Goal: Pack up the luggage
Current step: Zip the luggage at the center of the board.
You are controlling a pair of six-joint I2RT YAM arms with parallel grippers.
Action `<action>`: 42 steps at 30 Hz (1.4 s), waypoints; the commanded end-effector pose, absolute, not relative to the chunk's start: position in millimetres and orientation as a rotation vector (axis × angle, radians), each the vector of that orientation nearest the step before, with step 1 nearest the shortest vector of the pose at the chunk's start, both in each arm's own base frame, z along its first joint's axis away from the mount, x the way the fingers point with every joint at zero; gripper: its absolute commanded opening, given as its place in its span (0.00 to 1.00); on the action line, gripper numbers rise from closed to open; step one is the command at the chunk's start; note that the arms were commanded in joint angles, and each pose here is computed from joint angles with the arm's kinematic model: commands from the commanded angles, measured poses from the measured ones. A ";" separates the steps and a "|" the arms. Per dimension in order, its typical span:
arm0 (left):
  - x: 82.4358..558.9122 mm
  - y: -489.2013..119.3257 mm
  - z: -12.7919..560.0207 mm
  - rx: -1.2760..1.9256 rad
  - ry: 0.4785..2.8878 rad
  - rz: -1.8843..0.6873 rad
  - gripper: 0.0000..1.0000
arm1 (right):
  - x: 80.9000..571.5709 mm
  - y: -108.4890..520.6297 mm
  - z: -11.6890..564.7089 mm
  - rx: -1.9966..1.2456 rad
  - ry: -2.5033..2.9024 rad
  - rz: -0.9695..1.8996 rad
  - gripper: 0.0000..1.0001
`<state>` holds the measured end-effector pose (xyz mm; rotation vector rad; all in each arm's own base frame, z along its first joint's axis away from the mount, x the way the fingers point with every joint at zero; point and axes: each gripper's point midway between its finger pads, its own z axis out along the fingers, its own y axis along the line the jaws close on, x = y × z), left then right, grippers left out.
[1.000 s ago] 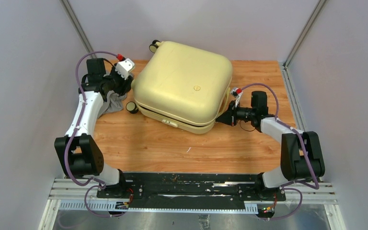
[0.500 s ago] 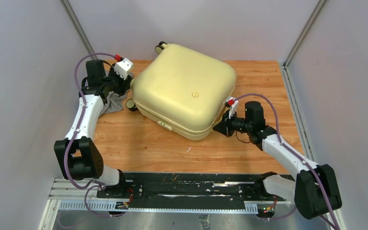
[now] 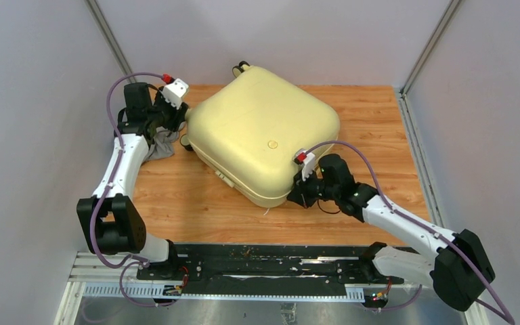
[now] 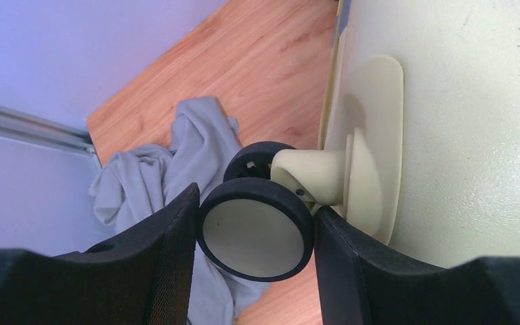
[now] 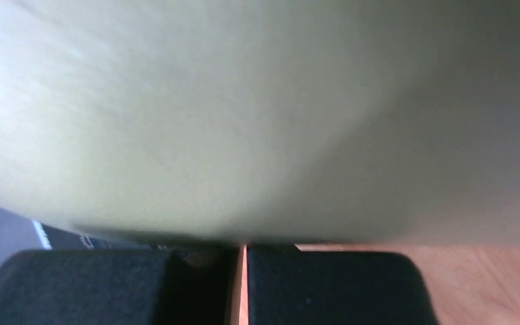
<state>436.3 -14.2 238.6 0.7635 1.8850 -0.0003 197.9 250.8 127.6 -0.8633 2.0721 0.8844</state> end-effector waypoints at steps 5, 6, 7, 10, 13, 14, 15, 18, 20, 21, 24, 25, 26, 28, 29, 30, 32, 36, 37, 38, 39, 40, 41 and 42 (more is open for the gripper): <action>431.5 -52.9 271.7 0.782 1.775 -0.098 0.00 | 221.9 214.7 138.8 -0.417 2.132 0.846 0.24; 432.5 -51.7 272.9 0.770 1.778 -0.100 0.00 | 224.0 203.9 133.2 -0.359 2.176 0.815 0.26; 433.8 -48.8 273.7 0.755 1.784 -0.100 0.00 | 226.0 196.1 131.0 -0.314 2.200 0.795 0.30; 436.4 -41.0 272.6 0.714 1.808 -0.102 0.00 | 236.3 164.3 123.8 -0.112 2.266 0.708 0.37; 432.4 -34.9 268.8 0.712 1.821 -0.089 0.00 | 243.6 143.8 124.7 0.024 2.257 0.718 0.38; 429.9 -34.3 266.6 0.717 1.824 -0.087 0.00 | 244.6 144.8 129.3 0.010 2.230 0.752 0.38; 427.1 -33.1 264.1 0.718 1.830 -0.088 0.00 | 243.6 149.3 134.2 -0.022 2.205 0.802 0.39; 416.7 -34.3 264.9 0.740 1.838 -0.113 0.00 | 238.0 170.1 152.5 -0.183 2.121 0.957 0.40; 409.0 -36.6 266.5 0.760 1.845 -0.128 0.00 | 228.3 186.2 164.4 -0.313 2.071 1.084 0.42; 404.6 -37.3 267.8 0.763 1.852 -0.135 0.00 | 226.0 192.5 172.6 -0.391 2.026 1.124 0.43; 394.1 -36.6 275.5 0.763 1.855 -0.144 0.00 | 225.1 197.5 176.2 -0.484 1.996 1.148 0.49; 389.6 -33.3 277.3 0.760 1.858 -0.147 0.00 | 229.5 197.7 175.2 -0.481 1.998 1.138 0.50; 385.1 -30.8 277.0 0.760 1.864 -0.150 0.00 | 236.3 197.5 174.2 -0.470 1.999 1.122 0.51; 376.4 -26.0 276.3 0.764 1.870 -0.146 0.00 | 254.7 197.0 173.4 -0.444 2.000 1.080 0.52; 372.4 -25.2 274.3 0.773 1.872 -0.144 0.00 | 264.4 197.8 176.5 -0.441 1.989 1.067 0.52; 368.2 -24.1 272.7 0.783 1.873 -0.137 0.00 | 276.1 198.7 181.6 -0.437 1.974 1.052 0.51; 360.1 -26.4 268.4 0.803 1.879 -0.148 0.00 | 299.2 198.8 194.2 -0.424 1.955 1.025 0.51; 353.4 -31.0 264.1 0.806 1.881 -0.181 0.00 | 315.7 205.8 215.7 -0.475 1.938 1.065 0.49; 354.4 -31.0 264.1 0.804 1.881 -0.182 0.00 | 312.7 205.8 214.7 -0.493 1.939 1.069 0.50; 356.0 -31.0 263.9 0.802 1.880 -0.182 0.00 | 308.1 203.5 210.1 -0.509 1.944 1.060 0.51; 358.8 -30.0 264.2 0.798 1.879 -0.176 0.00 | 301.5 198.8 200.9 -0.517 1.961 1.042 0.52; 362.2 -29.0 265.1 0.796 1.874 -0.169 0.00 | 297.3 193.5 193.8 -0.519 1.972 1.022 0.54; 366.6 -27.1 265.6 0.791 1.872 -0.159 0.00 | 292.5 187.7 185.4 -0.514 1.984 1.009 0.55; 371.5 -25.1 266.9 0.788 1.868 -0.145 0.00 | 288.6 183.4 179.0 -0.503 1.988 1.007 0.57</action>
